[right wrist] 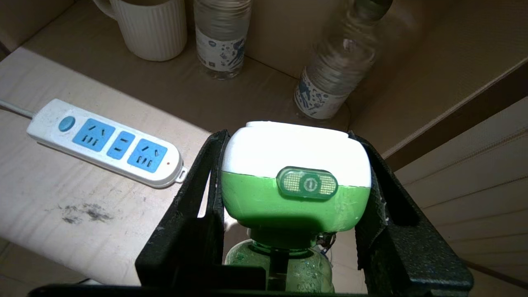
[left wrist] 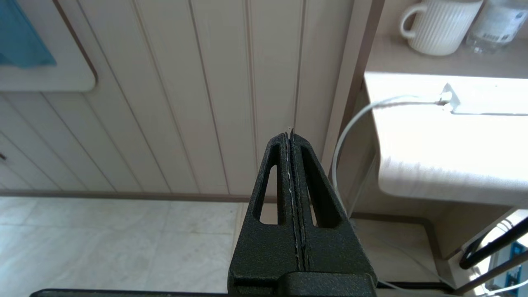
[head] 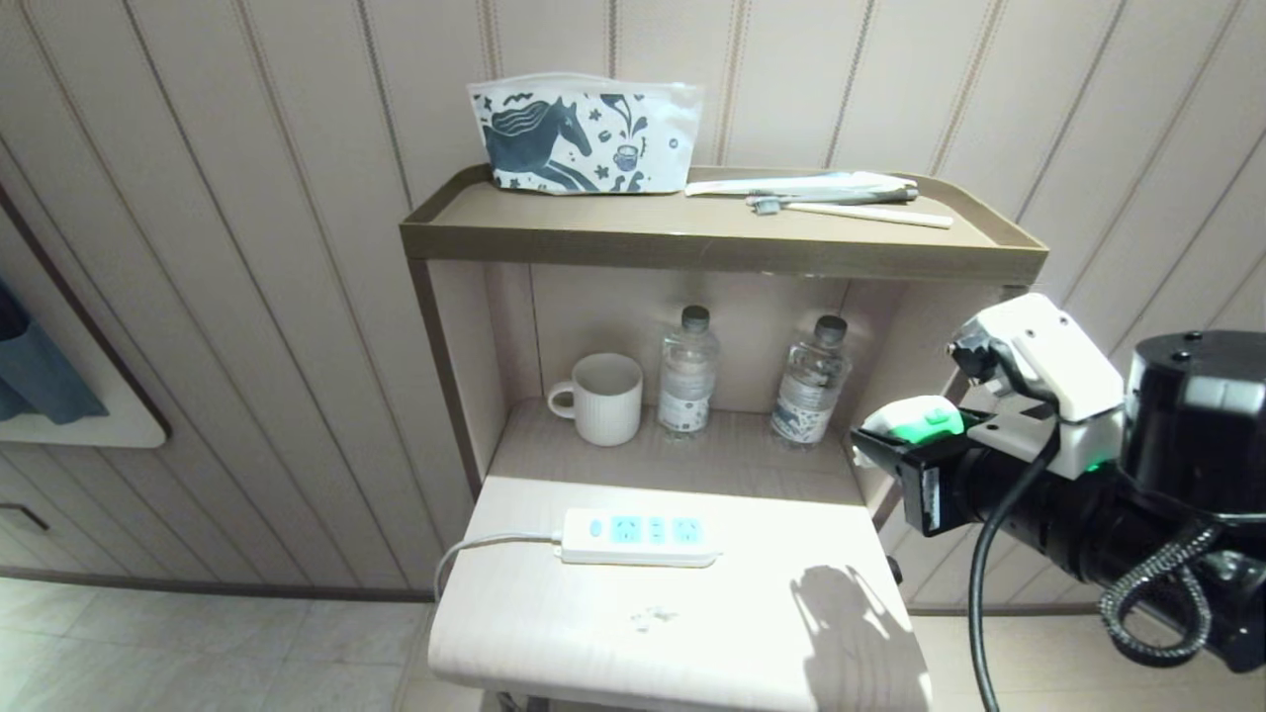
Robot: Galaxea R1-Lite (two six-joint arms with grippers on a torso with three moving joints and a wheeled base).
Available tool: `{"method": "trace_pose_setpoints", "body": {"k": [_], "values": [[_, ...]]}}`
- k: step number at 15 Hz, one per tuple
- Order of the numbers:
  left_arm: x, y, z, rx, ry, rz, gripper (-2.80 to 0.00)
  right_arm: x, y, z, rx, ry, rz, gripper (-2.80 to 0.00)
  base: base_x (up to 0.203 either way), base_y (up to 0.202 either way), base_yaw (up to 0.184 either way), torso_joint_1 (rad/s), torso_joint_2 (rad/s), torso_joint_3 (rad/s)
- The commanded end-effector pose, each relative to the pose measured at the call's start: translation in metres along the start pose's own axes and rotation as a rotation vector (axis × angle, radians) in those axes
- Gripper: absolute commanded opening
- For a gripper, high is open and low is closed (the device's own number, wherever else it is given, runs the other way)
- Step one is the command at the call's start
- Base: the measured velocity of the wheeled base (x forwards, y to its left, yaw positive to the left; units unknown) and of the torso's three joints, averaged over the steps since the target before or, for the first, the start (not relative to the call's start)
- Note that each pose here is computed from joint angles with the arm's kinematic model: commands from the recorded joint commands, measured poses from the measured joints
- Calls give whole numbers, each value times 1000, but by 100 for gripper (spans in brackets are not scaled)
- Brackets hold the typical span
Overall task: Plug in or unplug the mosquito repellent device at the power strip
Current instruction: Place the mosquito repellent liquid on the table
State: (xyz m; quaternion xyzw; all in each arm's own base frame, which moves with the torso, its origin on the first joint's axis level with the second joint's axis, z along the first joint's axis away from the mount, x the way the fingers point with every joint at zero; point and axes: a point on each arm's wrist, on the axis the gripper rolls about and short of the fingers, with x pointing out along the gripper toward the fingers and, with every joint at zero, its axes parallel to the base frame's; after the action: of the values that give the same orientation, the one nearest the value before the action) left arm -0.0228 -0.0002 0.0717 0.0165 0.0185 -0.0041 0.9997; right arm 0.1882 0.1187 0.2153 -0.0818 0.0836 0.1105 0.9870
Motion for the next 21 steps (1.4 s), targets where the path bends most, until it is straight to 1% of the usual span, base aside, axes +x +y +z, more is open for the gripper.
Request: {"method": "trace_pose_setpoints", "body": {"k": [1, 6, 11, 14, 16, 18, 21], "values": [[0, 0, 0, 1, 0, 0, -280, -3, -2, 3, 6, -18, -3, -280, 0, 0, 0, -251, 546, 290], [0, 0, 0, 1, 0, 0, -280, -9, -4, 7, 14, -39, -3, -280, 0, 0, 0, -241, 536, 301], [0, 0, 0, 1, 0, 0, -280, -13, -1, 9, 15, -49, 13, -280, 0, 0, 0, -223, 513, 290], [0, 0, 0, 1, 0, 0, -280, -16, -1, 11, 22, -64, 19, -280, 0, 0, 0, -87, 215, 123], [0, 0, 0, 1, 0, 0, -280, -18, 3, 14, 27, -76, 31, -280, 0, 0, 0, -21, 49, 35], [0, 0, 0, 1, 0, 0, -280, -15, 6, 12, 31, -62, -26, -280, 0, 0, 0, 0, 0, 0], [0, 0, 0, 1, 0, 0, -280, -8, 14, 1, 84, -144, -92, -280, 0, 0, 0, 0, 0, 0]]}}
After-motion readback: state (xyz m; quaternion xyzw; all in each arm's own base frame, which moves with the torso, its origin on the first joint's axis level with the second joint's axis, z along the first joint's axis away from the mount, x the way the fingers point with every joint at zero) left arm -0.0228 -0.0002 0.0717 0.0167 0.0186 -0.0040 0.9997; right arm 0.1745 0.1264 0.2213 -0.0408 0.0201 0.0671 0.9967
